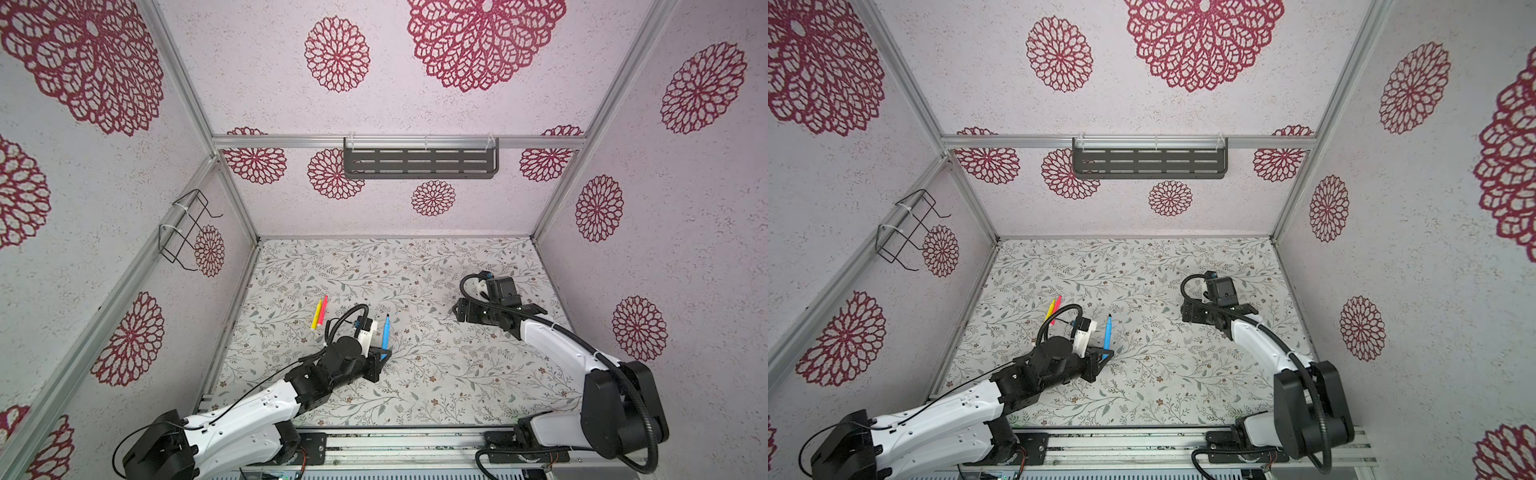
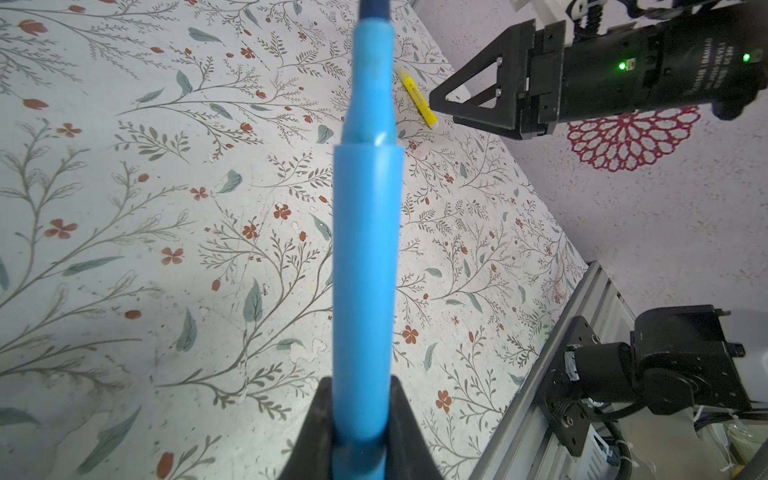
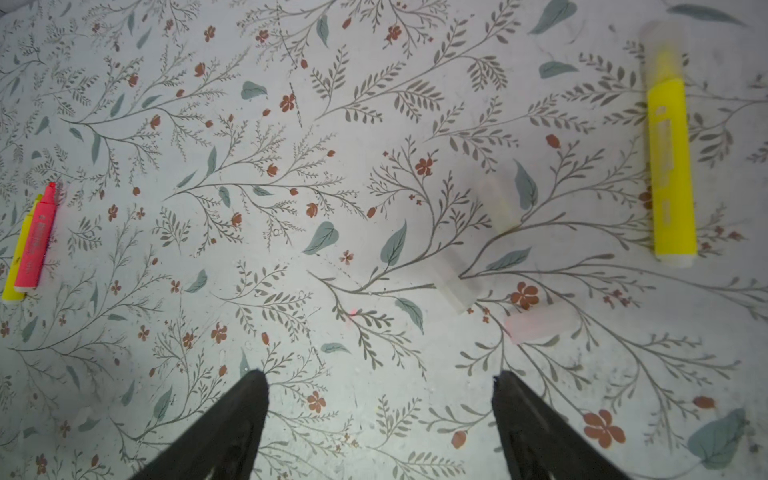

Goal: Insert the pens into the pen caps
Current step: 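Move the right gripper away to the far table area over the clear caps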

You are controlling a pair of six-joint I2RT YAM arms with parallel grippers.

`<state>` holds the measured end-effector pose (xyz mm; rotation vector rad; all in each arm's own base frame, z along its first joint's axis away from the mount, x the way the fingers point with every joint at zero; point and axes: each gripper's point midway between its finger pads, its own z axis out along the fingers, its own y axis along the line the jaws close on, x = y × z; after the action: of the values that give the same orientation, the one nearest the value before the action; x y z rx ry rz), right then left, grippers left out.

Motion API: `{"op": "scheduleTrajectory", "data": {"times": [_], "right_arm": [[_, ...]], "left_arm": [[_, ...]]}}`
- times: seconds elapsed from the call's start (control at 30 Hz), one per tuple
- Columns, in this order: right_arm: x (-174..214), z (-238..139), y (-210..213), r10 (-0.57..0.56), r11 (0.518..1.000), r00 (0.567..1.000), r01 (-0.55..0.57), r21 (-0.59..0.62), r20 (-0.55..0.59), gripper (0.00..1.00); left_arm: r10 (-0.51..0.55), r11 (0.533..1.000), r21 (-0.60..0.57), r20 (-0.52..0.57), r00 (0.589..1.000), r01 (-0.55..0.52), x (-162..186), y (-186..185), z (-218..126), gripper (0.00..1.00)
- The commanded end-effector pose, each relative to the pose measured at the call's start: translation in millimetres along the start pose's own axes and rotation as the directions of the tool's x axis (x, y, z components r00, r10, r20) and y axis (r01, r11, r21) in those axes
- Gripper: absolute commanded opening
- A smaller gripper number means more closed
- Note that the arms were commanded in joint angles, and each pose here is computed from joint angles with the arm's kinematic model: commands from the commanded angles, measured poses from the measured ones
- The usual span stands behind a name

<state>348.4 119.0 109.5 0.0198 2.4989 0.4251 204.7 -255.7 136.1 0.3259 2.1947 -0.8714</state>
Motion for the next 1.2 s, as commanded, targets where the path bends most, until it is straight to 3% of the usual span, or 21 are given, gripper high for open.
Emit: {"op": "scheduleTrajectory", "data": {"times": [0.0, 0.1, 0.33, 1.17], "right_arm": [[-19, 7, 7, -0.025, 0.998, 0.999, 0.026, -0.058, 0.027, 0.85], [-12, 25, 10, -0.011, 0.995, 1.000, 0.010, -0.097, -0.015, 0.83], [-6, 49, -2, -0.009, 0.999, 0.999, 0.006, -0.050, -0.049, 0.82], [7, 70, -19, -0.037, 0.999, 0.992, 0.039, 0.016, -0.119, 0.80]], "left_arm": [[-0.016, 1.000, 0.006, 0.030, 0.999, 0.016, -6, -1, -3, 0.00], [-0.016, 1.000, 0.006, 0.029, 0.999, 0.016, -5, 0, -2, 0.00], [-0.013, 1.000, 0.005, 0.025, 1.000, 0.013, -5, 0, -2, 0.00], [0.002, 1.000, -0.010, 0.040, 0.999, -0.001, -9, 1, -5, 0.00]]}}
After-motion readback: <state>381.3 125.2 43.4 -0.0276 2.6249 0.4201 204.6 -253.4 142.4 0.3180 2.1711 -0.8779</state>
